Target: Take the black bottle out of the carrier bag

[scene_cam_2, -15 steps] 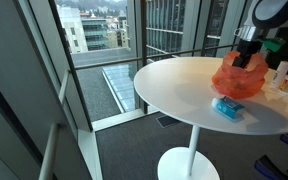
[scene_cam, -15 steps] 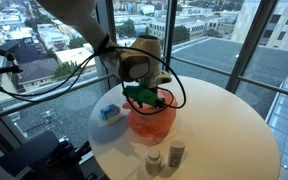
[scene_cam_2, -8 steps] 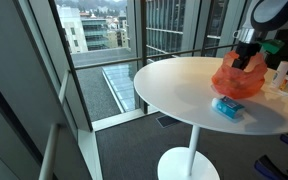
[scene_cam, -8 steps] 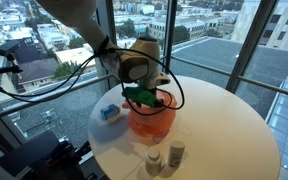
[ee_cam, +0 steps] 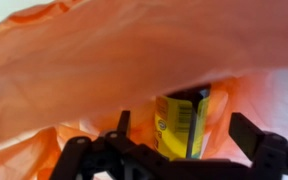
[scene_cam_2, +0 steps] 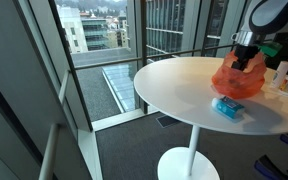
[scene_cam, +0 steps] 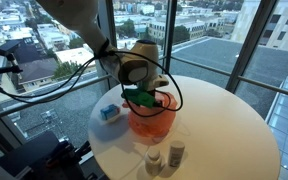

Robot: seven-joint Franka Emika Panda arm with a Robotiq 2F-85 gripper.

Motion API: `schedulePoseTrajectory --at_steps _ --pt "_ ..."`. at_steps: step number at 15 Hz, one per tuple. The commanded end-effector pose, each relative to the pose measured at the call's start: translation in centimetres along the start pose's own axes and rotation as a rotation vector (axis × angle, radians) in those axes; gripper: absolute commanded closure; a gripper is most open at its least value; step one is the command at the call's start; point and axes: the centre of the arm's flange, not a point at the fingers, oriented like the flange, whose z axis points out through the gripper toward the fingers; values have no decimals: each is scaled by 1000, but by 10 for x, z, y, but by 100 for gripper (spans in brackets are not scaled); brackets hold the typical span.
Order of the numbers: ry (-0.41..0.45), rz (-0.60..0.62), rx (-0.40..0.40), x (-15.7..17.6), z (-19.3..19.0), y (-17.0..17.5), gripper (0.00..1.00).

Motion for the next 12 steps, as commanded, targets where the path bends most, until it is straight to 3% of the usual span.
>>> schedulePoseTrajectory --at_steps 1,5,7,12 --pt "20 -11 7 -1 4 1 0" --pt "19 -13 6 0 8 0 0" --pt "17 -13 5 0 9 0 28" --pt "12 -14 4 0 11 1 68"
